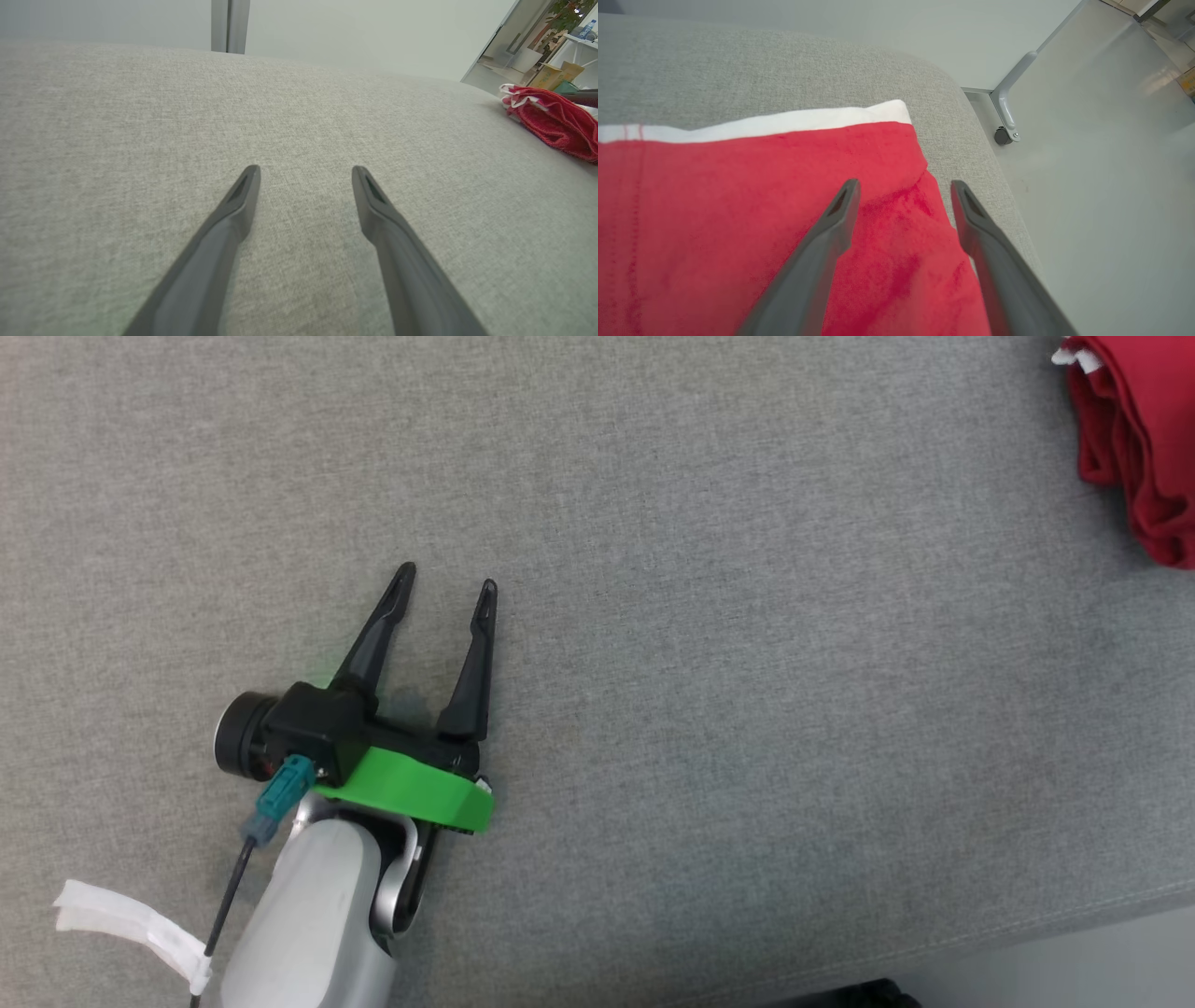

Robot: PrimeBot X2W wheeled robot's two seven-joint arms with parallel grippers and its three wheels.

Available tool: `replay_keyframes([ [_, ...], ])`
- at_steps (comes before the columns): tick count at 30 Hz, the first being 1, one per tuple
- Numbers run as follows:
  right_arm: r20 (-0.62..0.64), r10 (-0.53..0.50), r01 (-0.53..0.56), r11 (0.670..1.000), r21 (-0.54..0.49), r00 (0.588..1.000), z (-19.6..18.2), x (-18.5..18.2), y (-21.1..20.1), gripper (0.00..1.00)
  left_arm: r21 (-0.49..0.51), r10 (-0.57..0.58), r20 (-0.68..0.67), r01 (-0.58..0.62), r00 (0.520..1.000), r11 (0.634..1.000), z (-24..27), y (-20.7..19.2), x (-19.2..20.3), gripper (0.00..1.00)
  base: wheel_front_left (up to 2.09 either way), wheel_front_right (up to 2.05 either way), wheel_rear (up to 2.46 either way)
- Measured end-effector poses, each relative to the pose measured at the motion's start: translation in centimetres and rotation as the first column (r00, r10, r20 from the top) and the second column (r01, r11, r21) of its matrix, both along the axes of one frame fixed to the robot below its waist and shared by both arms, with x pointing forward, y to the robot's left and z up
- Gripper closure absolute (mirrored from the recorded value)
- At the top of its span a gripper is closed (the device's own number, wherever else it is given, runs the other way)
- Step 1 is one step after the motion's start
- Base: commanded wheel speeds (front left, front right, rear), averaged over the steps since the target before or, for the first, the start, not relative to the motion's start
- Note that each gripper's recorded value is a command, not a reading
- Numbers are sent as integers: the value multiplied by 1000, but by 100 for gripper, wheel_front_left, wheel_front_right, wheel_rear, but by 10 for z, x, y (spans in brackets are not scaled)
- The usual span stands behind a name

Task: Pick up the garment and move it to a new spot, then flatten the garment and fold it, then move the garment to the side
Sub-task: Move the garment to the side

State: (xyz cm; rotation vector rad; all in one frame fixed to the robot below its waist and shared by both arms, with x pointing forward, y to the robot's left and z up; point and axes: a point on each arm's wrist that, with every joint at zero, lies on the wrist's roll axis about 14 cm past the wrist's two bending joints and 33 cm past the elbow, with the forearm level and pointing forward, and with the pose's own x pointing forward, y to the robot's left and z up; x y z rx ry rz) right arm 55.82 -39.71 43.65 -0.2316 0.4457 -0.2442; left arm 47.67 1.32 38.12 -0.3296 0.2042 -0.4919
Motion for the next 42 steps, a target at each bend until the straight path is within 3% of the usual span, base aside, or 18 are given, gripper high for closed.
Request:
replay_keyframes([
  [11,169,87,-85,996,-19,982,50,5,31,0,1,39,34,-39,999,999,26,10,-7,0,0,0,0],
  [24,390,227,-245,969,-4,892,102,-16,114,0,21,225,102,-228,969,973,71,74,-33,0,0,0,0],
  [33,496,256,-353,929,111,830,102,-59,195,0,28,353,120,-359,928,933,86,119,-70,0,0,0,0],
  [42,494,275,-405,898,175,824,76,-115,236,0,32,418,114,-424,901,905,87,143,-105,0,0,0,0],
])
